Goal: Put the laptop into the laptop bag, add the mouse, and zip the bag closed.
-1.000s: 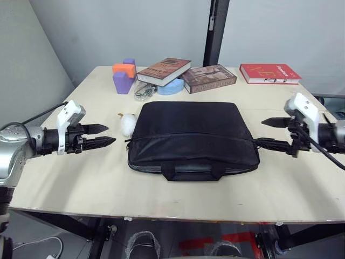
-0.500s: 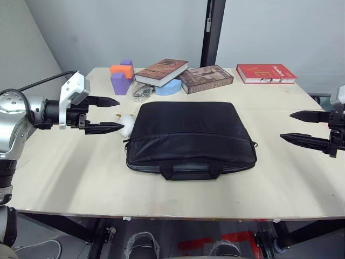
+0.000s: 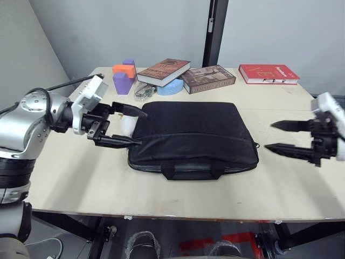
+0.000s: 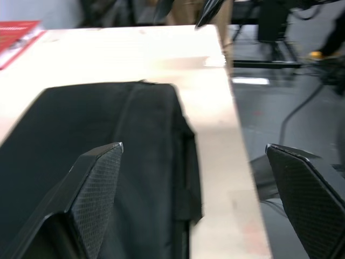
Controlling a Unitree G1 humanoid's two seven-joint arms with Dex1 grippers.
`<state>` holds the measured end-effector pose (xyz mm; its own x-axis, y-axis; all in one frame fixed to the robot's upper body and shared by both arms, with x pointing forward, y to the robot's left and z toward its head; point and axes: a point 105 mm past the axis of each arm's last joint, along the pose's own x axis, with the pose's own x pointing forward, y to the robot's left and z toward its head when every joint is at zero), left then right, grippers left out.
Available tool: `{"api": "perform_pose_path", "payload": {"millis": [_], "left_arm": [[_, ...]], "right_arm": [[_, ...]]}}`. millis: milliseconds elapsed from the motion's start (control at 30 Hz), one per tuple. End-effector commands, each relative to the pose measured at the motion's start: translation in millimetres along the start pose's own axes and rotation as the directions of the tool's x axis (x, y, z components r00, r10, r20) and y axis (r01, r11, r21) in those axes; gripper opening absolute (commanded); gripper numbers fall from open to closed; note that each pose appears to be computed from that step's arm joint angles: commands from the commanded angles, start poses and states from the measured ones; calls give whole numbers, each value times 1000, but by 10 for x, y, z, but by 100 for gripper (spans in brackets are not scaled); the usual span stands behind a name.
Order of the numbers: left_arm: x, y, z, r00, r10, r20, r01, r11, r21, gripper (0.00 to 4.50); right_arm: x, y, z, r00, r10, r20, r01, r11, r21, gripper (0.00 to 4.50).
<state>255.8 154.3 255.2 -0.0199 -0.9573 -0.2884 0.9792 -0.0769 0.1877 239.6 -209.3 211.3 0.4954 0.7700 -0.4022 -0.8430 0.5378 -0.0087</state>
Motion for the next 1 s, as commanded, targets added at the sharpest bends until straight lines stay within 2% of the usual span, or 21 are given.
{"api": "perform_pose_path", "payload": {"millis": [33,167,333,367,600,800,1000], "left_arm": [[43,-88,38,997,-79,-5,79,996,39,450],[47,-79,-2,995,-93,-28,95,995,41,450],[11,-46,-40,995,-83,-49,85,996,41,450],[3,-40,-49,995,-81,-52,83,996,41,450],[-33,-2,-75,996,-62,-70,64,998,22,450],[-77,-9,-107,995,-51,-82,52,999,10,450],[-86,-17,-141,994,-41,-99,43,999,21,450]], "right_arm": [[162,68,-101,999,34,-38,-34,999,-5,334],[331,65,-347,992,67,-105,-64,997,30,198],[545,-8,-512,989,87,-124,-81,995,53,26],[581,-21,-520,989,88,-123,-82,995,52,3],[871,-31,-659,979,84,-187,-79,996,31,3],[1091,29,-634,980,101,-171,-100,995,16,3],[1238,213,-513,979,169,-112,-168,986,16,3]]}}
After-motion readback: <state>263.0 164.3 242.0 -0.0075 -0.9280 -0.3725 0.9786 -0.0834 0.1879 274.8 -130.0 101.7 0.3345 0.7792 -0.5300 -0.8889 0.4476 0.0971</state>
